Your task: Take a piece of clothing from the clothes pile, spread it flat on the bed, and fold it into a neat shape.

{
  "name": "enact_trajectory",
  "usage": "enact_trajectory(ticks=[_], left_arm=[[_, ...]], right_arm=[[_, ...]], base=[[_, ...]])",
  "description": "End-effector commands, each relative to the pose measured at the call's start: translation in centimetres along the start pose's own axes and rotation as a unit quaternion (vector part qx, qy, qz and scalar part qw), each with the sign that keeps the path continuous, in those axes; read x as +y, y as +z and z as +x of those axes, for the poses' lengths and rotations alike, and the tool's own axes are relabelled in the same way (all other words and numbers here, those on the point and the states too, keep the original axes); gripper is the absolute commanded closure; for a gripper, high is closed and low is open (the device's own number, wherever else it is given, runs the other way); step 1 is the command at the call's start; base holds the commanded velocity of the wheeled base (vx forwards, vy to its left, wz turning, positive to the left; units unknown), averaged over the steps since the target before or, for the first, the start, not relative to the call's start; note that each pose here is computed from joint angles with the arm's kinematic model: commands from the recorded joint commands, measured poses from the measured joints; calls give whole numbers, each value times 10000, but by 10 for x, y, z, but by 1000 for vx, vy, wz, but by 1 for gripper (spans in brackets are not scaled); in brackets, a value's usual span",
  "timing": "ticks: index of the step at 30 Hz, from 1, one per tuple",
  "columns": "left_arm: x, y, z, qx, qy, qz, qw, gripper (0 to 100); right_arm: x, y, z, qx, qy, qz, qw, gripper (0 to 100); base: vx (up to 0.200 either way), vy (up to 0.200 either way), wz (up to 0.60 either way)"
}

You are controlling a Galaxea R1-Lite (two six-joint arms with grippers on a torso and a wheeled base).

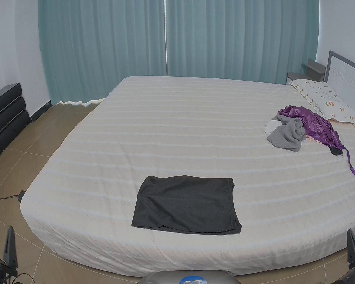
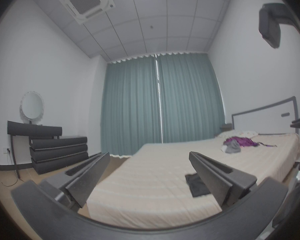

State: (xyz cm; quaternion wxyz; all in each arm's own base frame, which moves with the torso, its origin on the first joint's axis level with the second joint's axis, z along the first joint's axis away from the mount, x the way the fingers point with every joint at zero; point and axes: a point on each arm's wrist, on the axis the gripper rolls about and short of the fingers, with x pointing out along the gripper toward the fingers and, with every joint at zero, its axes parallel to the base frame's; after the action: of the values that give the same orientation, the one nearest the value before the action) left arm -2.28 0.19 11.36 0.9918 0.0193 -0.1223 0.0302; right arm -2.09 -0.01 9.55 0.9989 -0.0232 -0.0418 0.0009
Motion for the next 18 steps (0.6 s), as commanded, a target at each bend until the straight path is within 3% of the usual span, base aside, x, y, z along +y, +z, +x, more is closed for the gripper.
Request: enact_trajectory(ticks=[1,3,6,11,15,18], left_arm=[[-2,-22,-7,476,-263,70,9985,0],[-3,-29,-8,835,-280,74,9961,0],[-3,-30,-8,882,-347,-61,9955,0],[-5,-30,-8,902,-685,-245,9933,0],[-4,-38,-10,1341,-535,-89,9895,0],[-4,-38,-10,1253,-510,-141,9907,0]], right_arm=[[1,-12,-3,97,-24,185,9998,0],[1,-12,-4,121,-85,237,9996,0],[0,-20,-4,529,-216,275,9980,0],[0,-20,-4,522,-208,260,9981,0],[0,-20,-4,515,-158,170,9984,0],[1,-20,-4,498,-137,210,9984,0]], base=[[0,0,0],[0,0,0],[0,0,0],[0,0,0],[0,0,0],[0,0,0]])
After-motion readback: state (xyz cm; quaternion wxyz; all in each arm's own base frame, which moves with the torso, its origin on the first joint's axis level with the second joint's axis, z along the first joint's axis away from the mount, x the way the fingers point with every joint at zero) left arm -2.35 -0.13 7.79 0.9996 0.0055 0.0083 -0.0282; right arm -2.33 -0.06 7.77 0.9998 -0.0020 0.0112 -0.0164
